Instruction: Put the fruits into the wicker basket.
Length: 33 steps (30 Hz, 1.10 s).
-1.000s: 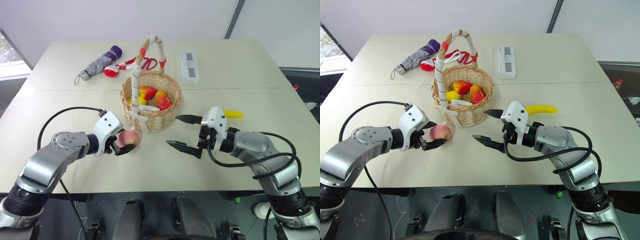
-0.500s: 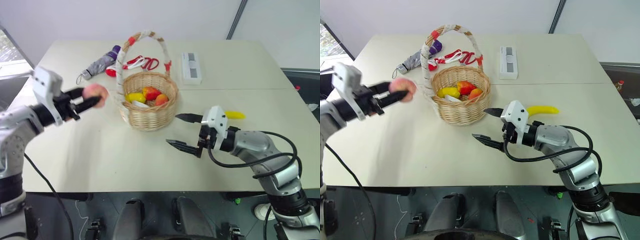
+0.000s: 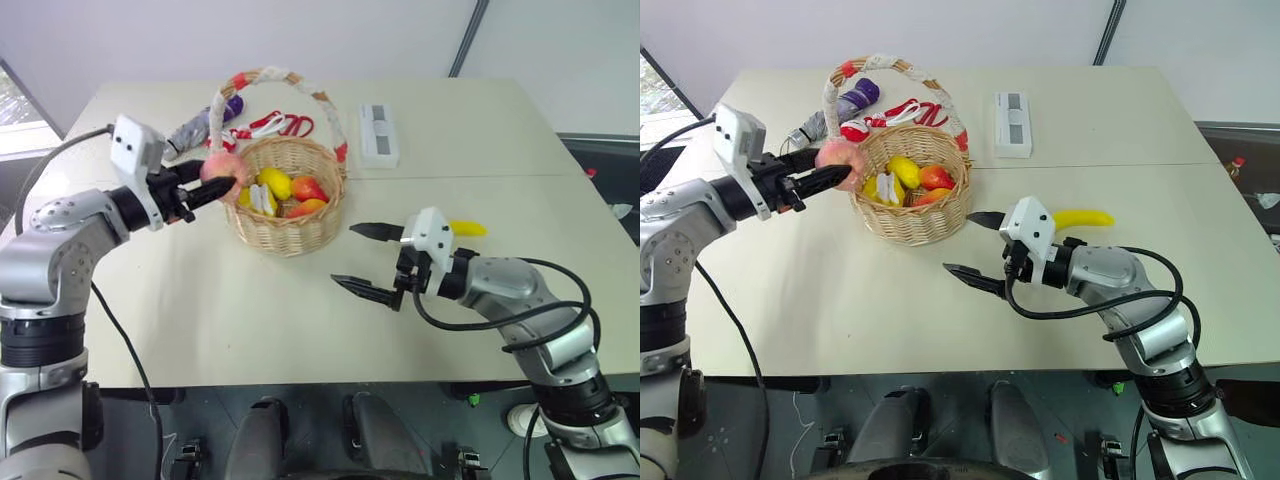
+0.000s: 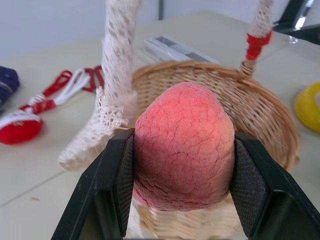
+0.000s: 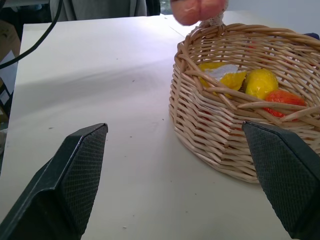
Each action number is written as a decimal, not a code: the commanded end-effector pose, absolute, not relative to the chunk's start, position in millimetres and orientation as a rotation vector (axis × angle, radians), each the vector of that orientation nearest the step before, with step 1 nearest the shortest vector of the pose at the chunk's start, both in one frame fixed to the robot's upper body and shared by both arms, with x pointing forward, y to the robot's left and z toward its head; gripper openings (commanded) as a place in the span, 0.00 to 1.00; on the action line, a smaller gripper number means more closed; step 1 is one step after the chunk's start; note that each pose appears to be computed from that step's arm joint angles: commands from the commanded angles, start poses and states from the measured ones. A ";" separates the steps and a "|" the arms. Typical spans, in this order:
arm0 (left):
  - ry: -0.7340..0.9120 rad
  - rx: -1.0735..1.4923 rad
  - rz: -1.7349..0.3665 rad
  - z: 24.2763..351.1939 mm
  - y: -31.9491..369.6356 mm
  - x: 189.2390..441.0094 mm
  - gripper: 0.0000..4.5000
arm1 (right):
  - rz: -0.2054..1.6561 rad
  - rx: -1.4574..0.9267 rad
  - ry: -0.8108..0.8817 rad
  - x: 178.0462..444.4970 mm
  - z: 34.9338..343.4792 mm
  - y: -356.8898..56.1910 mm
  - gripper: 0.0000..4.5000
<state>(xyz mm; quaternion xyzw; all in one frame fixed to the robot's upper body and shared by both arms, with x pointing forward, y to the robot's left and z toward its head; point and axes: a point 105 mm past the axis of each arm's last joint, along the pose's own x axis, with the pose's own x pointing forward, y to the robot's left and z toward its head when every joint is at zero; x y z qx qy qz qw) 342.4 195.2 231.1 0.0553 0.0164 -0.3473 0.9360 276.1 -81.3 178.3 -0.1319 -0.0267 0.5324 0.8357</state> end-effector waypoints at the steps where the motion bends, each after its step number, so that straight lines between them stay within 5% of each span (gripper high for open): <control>1: -0.038 0.125 -0.791 251.4 182.5 327.0 0.53 | 1.118 -0.295 -0.117 271.7 190.5 -81.7 1.00; 20: 0.028 0.213 -0.744 234.4 122.7 348.5 0.53 | 1.132 -0.284 -0.109 271.5 190.1 -80.2 1.00; 25: 0.017 0.182 -0.712 235.1 128.5 351.1 0.99 | 1.117 -0.290 -0.099 274.2 189.8 -83.3 1.00; 33: -0.109 0.194 -0.872 245.5 143.6 310.8 0.99 | 0.793 -0.271 -0.011 301.5 193.3 -162.1 1.00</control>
